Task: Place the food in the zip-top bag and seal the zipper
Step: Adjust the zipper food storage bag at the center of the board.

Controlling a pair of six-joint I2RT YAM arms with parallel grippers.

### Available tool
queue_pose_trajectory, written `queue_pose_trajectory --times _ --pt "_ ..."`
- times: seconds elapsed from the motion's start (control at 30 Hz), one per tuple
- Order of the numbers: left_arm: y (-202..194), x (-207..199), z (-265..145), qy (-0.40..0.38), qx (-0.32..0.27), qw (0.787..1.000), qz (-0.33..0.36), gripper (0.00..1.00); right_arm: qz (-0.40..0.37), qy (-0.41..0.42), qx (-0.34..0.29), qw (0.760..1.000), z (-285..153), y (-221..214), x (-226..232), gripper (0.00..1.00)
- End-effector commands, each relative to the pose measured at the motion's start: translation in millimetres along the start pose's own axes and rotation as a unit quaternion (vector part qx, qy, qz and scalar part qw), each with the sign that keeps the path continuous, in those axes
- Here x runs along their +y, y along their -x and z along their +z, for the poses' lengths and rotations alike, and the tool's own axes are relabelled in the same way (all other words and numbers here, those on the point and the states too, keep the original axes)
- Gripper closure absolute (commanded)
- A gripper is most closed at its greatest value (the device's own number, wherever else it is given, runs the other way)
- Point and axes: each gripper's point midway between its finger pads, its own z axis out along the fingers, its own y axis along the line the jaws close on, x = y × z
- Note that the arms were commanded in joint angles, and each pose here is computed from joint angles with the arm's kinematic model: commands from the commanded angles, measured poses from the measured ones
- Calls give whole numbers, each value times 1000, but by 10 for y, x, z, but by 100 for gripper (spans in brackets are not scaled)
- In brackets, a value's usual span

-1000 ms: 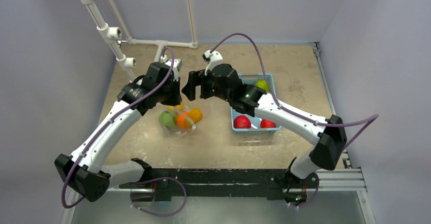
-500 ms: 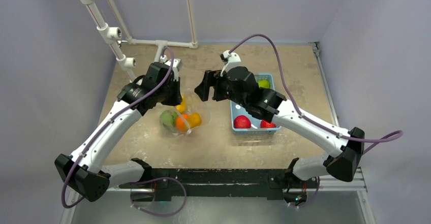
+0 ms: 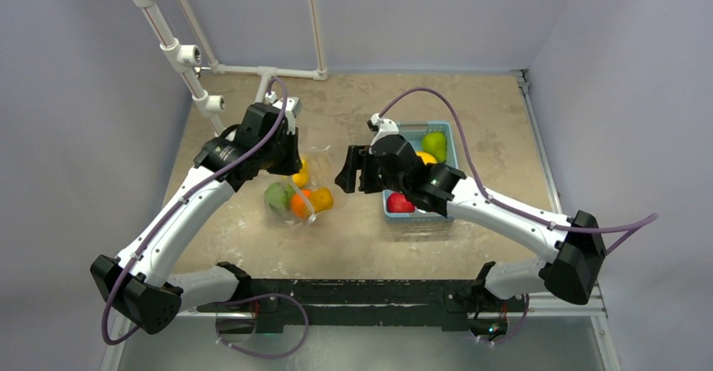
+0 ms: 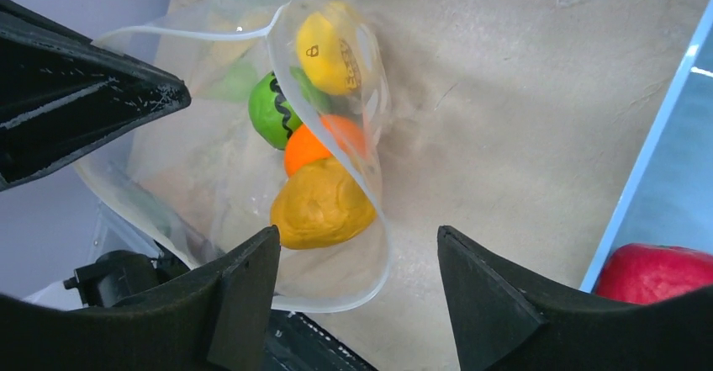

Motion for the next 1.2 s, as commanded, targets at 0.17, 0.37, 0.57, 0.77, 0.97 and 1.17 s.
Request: queue_pose_trajectory --times 0.17,0.37,0.57,0.77,0.97,1.17 --pt "178 -103 -96 -21 -37 999 -10 100 27 29 23 999 176 -215 63 35" --pt "175 -107 -103 -22 -37 999 -12 100 36 34 35 998 301 -335 48 48" --pt "184 -114 -143 -25 -41 999 -13 100 34 37 38 998 370 -334 82 82" --pt "213 -97 -242 -21 -50 998 -12 100 31 33 22 999 281 -126 175 100" --pt "271 -70 -383 -15 -63 998 -3 100 8 43 -20 999 25 300 378 100" --pt "326 -89 -517 -19 -73 997 -4 100 -23 57 -34 998 -186 568 551 100"
